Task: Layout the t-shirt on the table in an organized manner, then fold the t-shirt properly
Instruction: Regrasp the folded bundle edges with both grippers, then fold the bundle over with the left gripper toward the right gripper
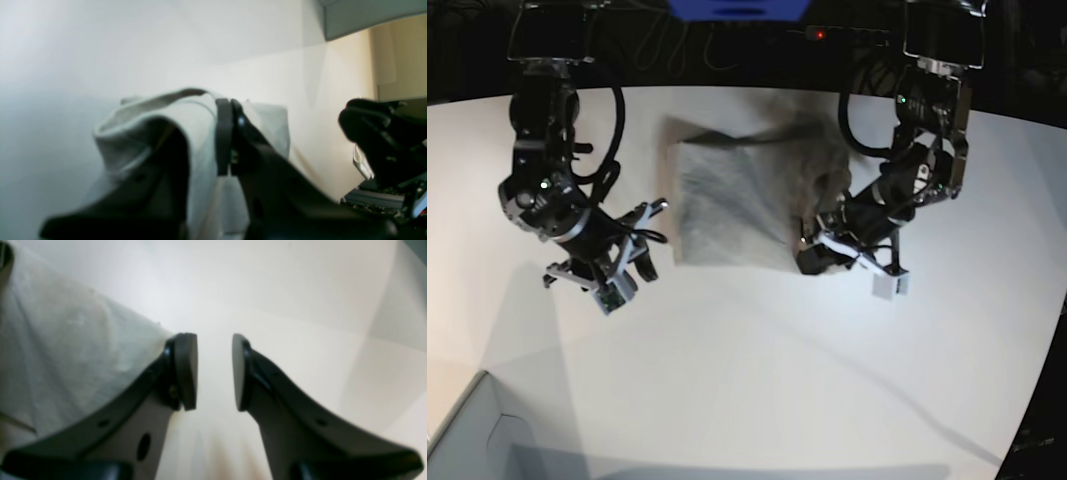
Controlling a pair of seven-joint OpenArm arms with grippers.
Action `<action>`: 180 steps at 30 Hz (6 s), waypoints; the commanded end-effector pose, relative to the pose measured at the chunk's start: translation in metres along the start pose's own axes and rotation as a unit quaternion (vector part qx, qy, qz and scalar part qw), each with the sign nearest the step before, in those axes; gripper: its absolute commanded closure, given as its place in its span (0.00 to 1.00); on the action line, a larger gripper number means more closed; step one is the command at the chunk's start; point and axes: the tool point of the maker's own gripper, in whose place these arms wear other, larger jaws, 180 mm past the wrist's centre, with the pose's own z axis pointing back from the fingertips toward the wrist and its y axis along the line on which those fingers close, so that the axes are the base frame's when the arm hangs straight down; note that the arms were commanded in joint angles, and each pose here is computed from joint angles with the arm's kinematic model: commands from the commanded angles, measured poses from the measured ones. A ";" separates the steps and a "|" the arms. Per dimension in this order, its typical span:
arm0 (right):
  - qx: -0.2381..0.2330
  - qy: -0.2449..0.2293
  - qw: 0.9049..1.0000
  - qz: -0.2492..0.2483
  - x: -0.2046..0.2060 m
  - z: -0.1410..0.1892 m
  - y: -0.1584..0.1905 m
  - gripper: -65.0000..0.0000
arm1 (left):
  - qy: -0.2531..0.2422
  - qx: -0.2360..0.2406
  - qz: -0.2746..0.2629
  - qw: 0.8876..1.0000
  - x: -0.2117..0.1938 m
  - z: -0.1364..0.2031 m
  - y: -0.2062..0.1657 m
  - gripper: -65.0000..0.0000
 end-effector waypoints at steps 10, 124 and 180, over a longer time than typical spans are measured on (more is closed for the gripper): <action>-0.002 -0.029 1.000 0.002 0.017 0.001 -0.004 0.72 | 0.010 0.013 0.023 1.000 -0.001 -0.015 0.020 0.88; -0.262 0.045 0.954 -0.137 -0.102 0.136 -0.143 0.72 | 0.229 -0.140 -0.674 0.689 -0.108 -0.150 -0.111 1.00; -0.280 0.060 0.951 -0.117 -0.105 0.166 -0.123 0.72 | 0.113 -0.194 -0.757 0.614 -0.085 -0.144 -0.202 0.49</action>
